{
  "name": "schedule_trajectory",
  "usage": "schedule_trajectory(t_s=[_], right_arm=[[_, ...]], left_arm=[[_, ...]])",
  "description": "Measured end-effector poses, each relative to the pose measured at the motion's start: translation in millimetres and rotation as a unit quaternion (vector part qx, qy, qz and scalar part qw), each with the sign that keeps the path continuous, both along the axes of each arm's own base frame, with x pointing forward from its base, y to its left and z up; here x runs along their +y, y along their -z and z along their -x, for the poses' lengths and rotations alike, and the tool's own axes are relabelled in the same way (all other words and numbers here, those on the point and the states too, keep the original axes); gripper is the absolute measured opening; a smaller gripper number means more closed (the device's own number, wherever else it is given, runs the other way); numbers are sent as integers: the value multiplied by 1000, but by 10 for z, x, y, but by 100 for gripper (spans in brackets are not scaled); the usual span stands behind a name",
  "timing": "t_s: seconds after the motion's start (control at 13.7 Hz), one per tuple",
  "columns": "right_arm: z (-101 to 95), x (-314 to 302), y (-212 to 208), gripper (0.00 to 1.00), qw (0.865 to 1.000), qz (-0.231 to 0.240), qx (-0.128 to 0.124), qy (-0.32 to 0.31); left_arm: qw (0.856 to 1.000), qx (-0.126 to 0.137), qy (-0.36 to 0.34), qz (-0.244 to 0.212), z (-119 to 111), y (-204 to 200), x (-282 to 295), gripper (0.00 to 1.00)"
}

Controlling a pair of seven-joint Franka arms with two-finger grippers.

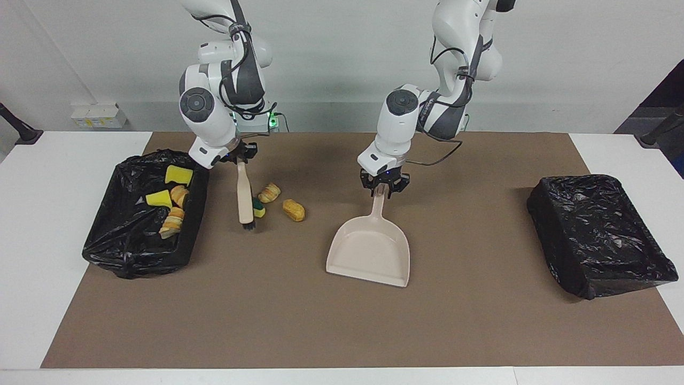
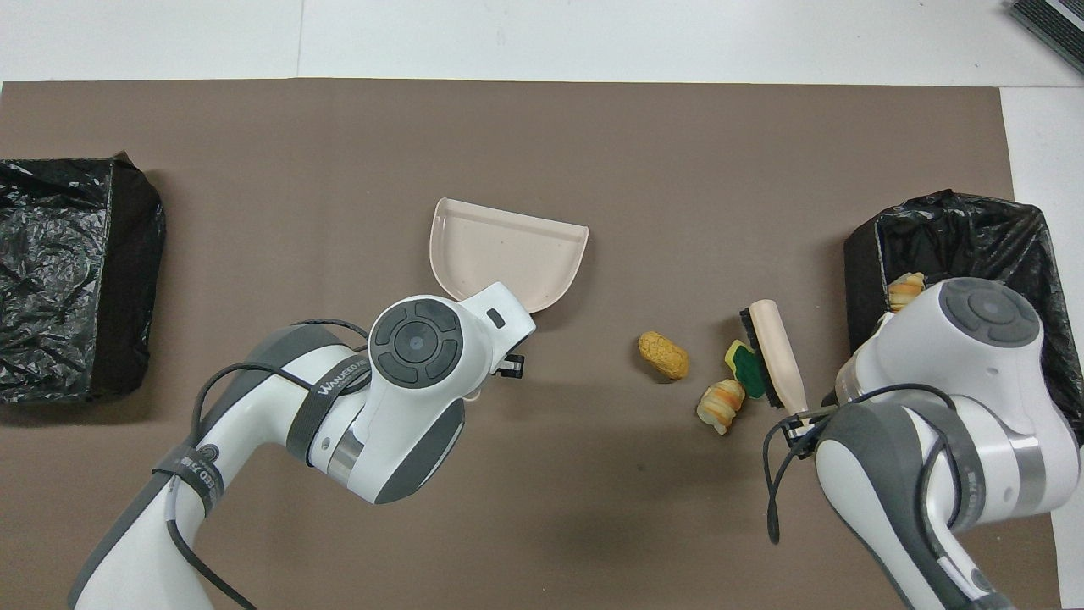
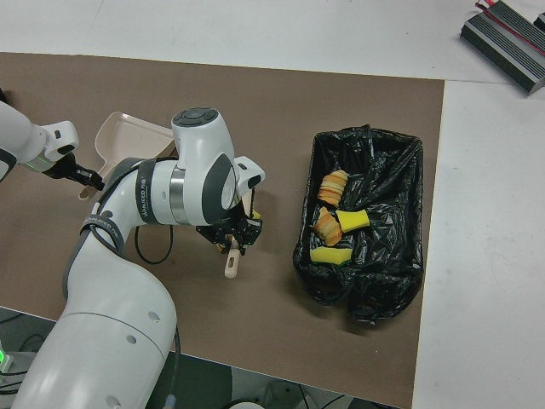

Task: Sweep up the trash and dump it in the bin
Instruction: 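Sweep the sponges and crusts toward the dustpan with the right gripper's brush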

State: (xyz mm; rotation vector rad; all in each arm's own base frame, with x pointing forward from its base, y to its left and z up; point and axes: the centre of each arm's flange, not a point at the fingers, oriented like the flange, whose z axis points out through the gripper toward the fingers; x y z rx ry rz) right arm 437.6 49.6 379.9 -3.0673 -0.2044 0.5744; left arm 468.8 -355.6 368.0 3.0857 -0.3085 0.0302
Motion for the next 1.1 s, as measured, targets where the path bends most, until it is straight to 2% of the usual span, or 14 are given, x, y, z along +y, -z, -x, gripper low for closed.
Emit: schedule_trajectory(t_s=[0.07,0.22,0.37,0.51,0.66,0.88,1.1], right_arm=[[113,-15,46,26,1000,-2,-5,5],[257,-2,104,26,1000,-2,-12,16],[285,111,111,26,1000,-8,-17,23],[238,343,25,26,999,-7,-29,24],[85,491,-212,26,999,-8,-47,23],[-51,444,-524,26,999,-10,-47,27],[-73,299,-508,26,999,-9,-42,27]], left_arm=[[1000,0,3,0,1,4,-1,32],[1000,1,10,-1,0,8,4,32],[1000,3,23,-3,-2,12,16,32],[999,10,39,-9,-4,3,45,32],[996,23,81,-19,-29,-38,149,32],[987,31,159,-23,-128,-138,394,32],[972,50,226,-26,-204,-321,741,32]])
